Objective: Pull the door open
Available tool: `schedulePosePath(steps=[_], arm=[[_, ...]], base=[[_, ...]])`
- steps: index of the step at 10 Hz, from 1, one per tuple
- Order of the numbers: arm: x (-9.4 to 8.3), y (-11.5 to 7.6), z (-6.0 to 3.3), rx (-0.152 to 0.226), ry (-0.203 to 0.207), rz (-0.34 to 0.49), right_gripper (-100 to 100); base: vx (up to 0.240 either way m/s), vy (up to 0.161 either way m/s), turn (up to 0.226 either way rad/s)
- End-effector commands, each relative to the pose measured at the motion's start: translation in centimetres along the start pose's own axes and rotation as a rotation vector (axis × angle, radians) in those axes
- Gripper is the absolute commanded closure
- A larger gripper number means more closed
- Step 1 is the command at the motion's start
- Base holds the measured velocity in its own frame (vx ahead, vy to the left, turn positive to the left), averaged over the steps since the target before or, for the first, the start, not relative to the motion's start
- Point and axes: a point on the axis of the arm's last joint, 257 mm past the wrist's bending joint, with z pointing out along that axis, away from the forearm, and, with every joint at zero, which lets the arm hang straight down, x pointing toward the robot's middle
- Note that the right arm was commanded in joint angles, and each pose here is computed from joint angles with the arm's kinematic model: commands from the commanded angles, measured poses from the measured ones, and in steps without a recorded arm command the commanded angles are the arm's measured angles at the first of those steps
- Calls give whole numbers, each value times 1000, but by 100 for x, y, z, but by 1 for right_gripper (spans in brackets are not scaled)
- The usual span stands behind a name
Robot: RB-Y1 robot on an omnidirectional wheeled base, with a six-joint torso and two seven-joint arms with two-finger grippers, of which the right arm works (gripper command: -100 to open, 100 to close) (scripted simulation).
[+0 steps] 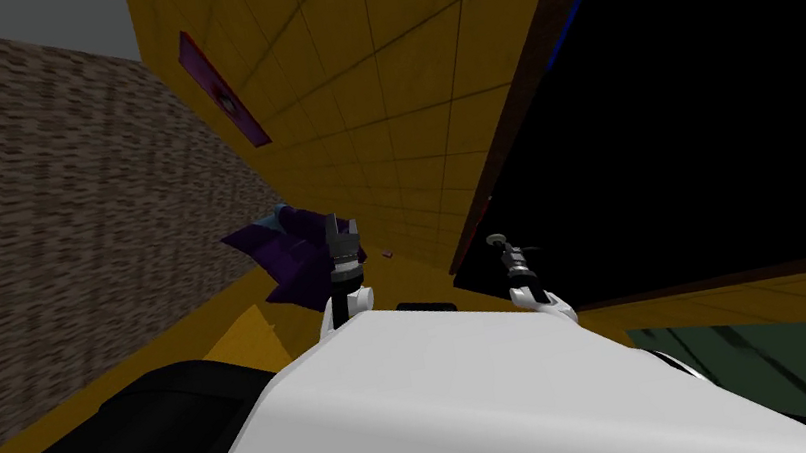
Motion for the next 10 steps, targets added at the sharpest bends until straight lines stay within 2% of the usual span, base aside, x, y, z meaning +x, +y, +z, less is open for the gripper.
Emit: schedulePosePath(steps=[1,2,3,10], arm=[[38,25,-8,-7,25,0,100],[54,26,-16,-7,36,0,100],[40,16,-11,-4,27,1,100],[192,38,-165,-18,145,-1,100]], base=[[-265,-57,135],[-275,-63,115],[-120,-22,32],[-226,-62,110]])
